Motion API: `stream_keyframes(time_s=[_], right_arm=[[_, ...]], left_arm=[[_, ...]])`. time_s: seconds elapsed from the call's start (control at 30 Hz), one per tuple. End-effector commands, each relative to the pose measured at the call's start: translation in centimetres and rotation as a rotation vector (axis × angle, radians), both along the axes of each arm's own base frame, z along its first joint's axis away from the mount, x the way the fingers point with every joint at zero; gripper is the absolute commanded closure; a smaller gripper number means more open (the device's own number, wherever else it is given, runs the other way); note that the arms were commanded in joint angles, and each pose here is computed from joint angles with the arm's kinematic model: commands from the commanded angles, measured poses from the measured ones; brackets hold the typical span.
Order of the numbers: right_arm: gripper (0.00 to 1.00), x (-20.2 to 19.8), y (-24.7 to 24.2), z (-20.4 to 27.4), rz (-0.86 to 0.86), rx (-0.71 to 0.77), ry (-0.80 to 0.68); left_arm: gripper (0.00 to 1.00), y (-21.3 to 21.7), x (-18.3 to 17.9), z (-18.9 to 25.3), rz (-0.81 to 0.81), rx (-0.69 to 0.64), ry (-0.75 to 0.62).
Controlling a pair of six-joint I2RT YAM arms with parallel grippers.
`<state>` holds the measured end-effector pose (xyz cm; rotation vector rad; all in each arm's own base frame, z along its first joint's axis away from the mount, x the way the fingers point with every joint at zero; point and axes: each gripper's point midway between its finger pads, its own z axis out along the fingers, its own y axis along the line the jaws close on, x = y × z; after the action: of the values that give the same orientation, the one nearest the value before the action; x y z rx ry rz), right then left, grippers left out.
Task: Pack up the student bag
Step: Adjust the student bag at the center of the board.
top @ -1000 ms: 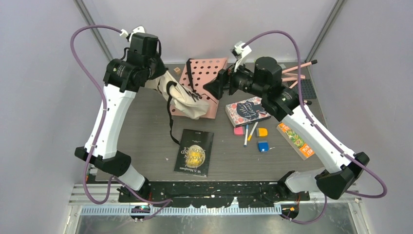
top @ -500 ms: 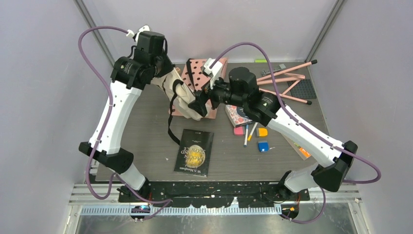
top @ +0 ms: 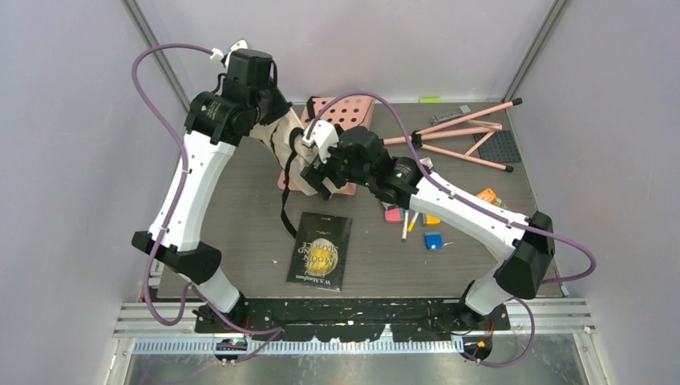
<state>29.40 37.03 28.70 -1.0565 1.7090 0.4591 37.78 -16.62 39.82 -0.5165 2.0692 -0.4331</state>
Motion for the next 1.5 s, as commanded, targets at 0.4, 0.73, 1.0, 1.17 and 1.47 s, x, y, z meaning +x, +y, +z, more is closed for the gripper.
stream_keyframes(time_s=[0.4,0.73,1.0,1.17,1.47], right_arm=[[0.99,0.7,1.7,4.1,-0.002,0.1,-0.08],[1.0,-3.9,3.5,5.8,0.208,0.253,0.346],[1.0,-1.0,1.6,0.7,0.108,0.247,0.769],[1.0,2.4,-0.5,-2.4,-0.058,0.24,0.887],[1.0,6.5,-5.2,-7.6,-0.361,0.069,0.787]], left_arm=[[1.0,2.3,-2.6,6.0,0.0,0.004,-0.255],[1.0,4.7,-5.3,7.4,-0.083,0.214,-0.236],[1.0,5.3,-5.4,2.3,0.013,0.201,-0.045],[0.95,3.9,-3.7,-0.2,-0.022,0.231,0.02],[0.24,3.0,-2.3,-0.9,-0.085,0.253,-0.07]])
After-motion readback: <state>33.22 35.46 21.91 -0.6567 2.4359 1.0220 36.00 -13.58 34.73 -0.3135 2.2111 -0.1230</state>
